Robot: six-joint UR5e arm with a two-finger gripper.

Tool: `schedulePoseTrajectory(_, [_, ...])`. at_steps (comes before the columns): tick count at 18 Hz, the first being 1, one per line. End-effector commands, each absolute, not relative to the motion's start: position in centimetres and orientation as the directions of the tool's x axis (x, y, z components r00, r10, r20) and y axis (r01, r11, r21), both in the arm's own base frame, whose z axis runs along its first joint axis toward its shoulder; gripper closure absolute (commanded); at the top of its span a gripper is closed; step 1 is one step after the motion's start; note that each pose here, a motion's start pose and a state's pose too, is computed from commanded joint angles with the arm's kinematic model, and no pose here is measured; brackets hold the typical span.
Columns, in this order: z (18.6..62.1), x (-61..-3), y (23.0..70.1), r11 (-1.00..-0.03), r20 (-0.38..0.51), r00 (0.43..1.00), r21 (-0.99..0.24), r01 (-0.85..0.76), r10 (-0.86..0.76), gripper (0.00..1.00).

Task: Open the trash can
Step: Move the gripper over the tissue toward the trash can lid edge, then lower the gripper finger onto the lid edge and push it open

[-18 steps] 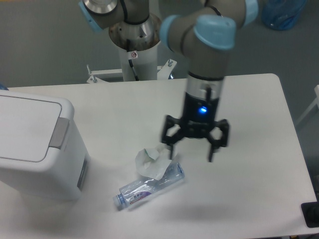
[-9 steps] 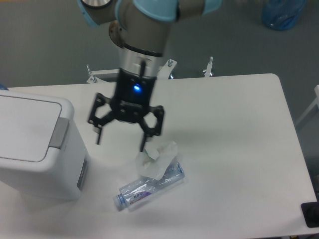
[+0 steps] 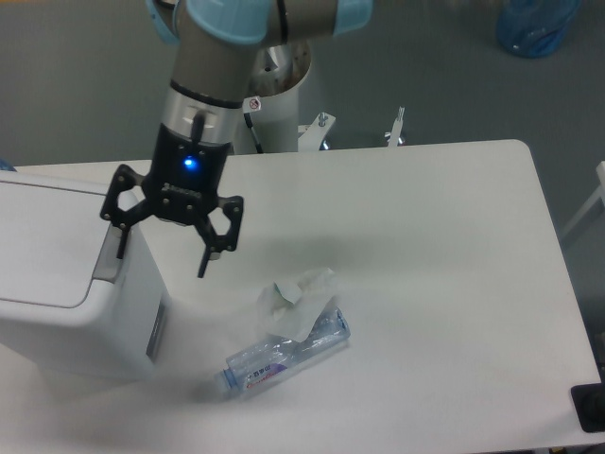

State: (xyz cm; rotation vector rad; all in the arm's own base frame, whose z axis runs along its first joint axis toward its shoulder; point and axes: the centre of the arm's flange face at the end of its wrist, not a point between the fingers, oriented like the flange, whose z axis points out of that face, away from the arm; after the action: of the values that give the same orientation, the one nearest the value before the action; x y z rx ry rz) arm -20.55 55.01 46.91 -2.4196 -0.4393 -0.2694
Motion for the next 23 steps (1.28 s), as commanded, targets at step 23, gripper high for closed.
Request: schedulePoseTrajectory(23, [45.8, -21.0, 55.6, -0.736, 0.297, 0.922, -0.56, 0.379, 0.249, 0.0])
